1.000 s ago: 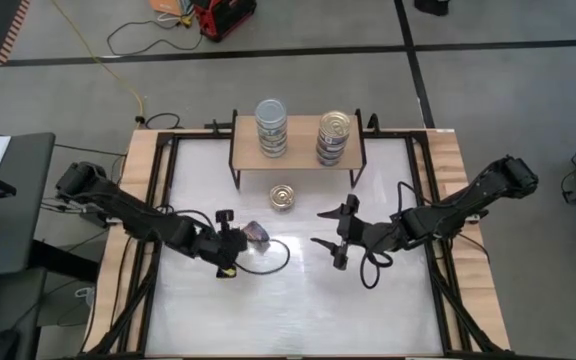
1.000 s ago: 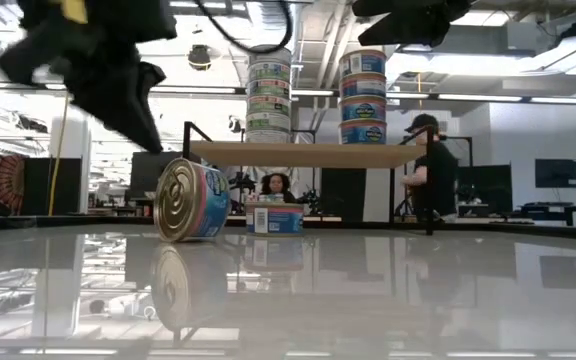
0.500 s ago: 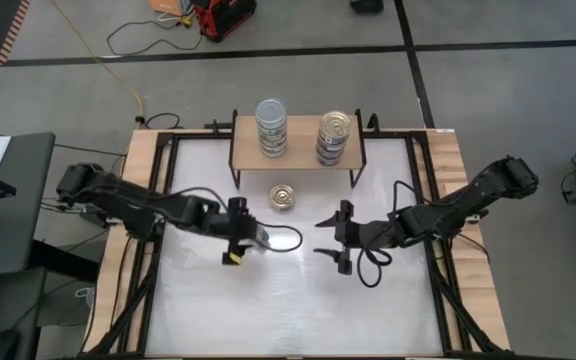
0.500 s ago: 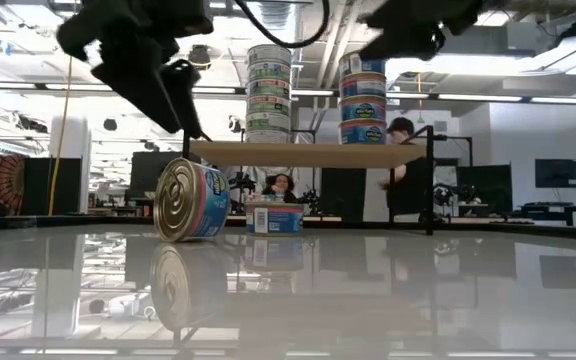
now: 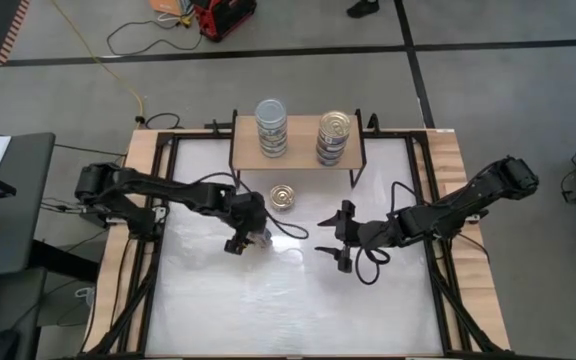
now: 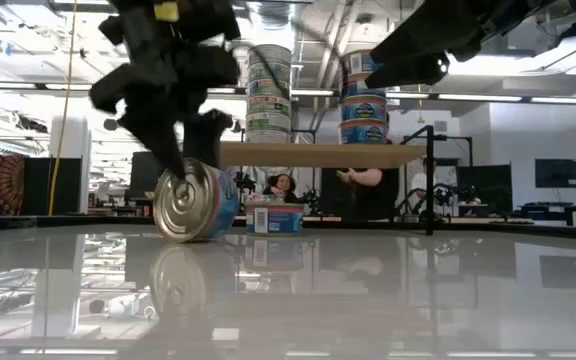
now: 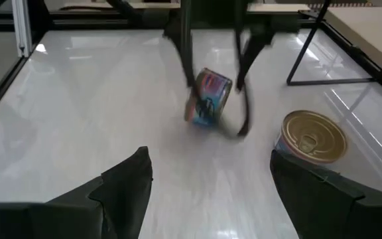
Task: Stack canned seafood by type on shelf
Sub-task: Stack the blue pink tuna can on top of the other blue pink tuna cans on the shelf
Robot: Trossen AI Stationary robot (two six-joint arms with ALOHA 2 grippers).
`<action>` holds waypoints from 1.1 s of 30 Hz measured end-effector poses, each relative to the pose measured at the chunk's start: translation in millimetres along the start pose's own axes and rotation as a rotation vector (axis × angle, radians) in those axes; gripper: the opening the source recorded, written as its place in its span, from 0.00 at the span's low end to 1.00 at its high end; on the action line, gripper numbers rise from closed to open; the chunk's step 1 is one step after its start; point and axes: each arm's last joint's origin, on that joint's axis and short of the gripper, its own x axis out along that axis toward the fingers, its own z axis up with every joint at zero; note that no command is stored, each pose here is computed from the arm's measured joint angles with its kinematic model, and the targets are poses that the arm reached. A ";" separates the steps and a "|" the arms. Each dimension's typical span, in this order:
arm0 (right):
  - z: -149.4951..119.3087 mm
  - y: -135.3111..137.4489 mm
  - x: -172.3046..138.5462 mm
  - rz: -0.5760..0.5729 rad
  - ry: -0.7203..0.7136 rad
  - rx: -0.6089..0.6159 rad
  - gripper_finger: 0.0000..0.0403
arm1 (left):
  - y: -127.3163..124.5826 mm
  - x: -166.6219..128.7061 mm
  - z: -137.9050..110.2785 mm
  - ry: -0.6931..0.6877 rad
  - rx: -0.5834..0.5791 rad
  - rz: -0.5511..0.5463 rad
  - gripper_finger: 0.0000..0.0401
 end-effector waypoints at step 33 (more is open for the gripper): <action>-16.2 39.9 -38.7 -0.087 0.103 -0.300 0.81 | 4.1 6.0 40.1 -0.408 -0.337 -0.036 0.46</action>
